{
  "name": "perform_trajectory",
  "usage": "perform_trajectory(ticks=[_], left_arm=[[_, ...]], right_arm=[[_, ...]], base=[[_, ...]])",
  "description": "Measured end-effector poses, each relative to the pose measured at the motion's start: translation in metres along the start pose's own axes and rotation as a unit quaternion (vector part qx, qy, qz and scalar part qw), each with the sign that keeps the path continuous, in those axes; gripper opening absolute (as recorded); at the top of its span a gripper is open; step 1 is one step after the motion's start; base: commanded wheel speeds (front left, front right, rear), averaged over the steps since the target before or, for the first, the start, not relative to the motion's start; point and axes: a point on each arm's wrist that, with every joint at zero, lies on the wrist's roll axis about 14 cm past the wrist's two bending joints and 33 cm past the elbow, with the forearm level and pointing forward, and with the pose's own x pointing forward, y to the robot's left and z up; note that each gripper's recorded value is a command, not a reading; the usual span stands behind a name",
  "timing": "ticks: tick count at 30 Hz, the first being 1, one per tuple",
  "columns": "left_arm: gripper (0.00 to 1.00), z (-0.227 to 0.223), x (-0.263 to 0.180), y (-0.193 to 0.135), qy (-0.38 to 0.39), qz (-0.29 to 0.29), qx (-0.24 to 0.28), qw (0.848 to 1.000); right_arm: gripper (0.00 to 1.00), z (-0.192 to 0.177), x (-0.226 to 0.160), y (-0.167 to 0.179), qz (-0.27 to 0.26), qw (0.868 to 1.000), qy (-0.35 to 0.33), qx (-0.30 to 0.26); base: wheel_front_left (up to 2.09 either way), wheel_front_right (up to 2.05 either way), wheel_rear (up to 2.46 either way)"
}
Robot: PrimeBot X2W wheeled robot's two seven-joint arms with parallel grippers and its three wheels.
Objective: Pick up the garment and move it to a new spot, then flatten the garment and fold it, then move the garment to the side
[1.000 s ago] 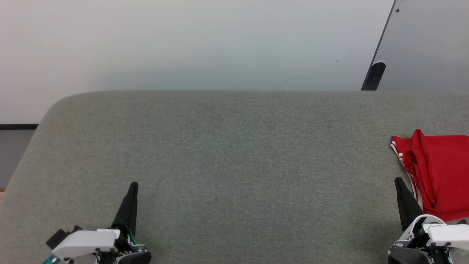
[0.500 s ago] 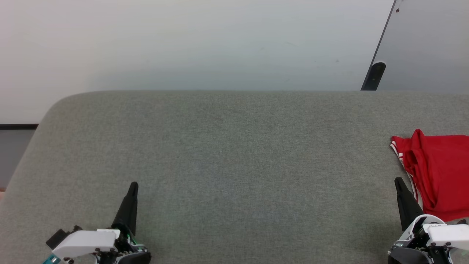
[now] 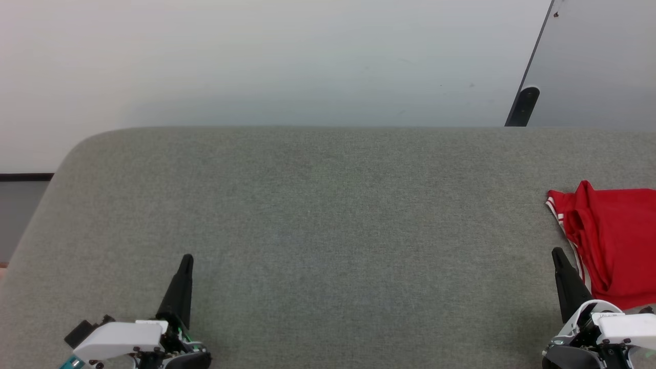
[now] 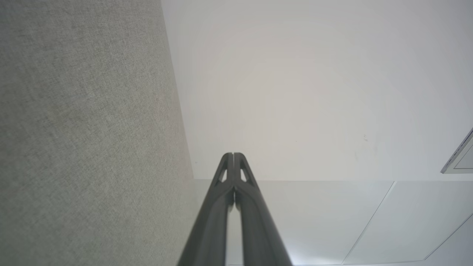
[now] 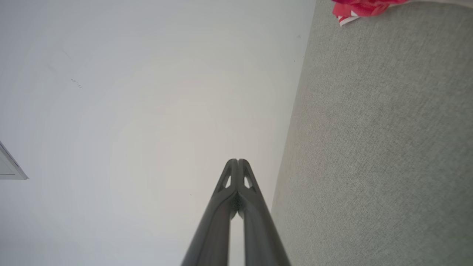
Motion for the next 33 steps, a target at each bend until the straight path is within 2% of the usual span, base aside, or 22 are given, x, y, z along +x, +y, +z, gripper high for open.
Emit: perform_trajectory(ticks=[33], left_arm=[[0.00, 0.0000, 0.0000, -0.0001, 0.000, 0.000, 0.000, 1.000]], right_arm=[[0.00, 0.0000, 0.0000, 0.0000, 0.000, 1.000, 0.000, 0.000]], base=[[0.00, 0.00, 0.00]])
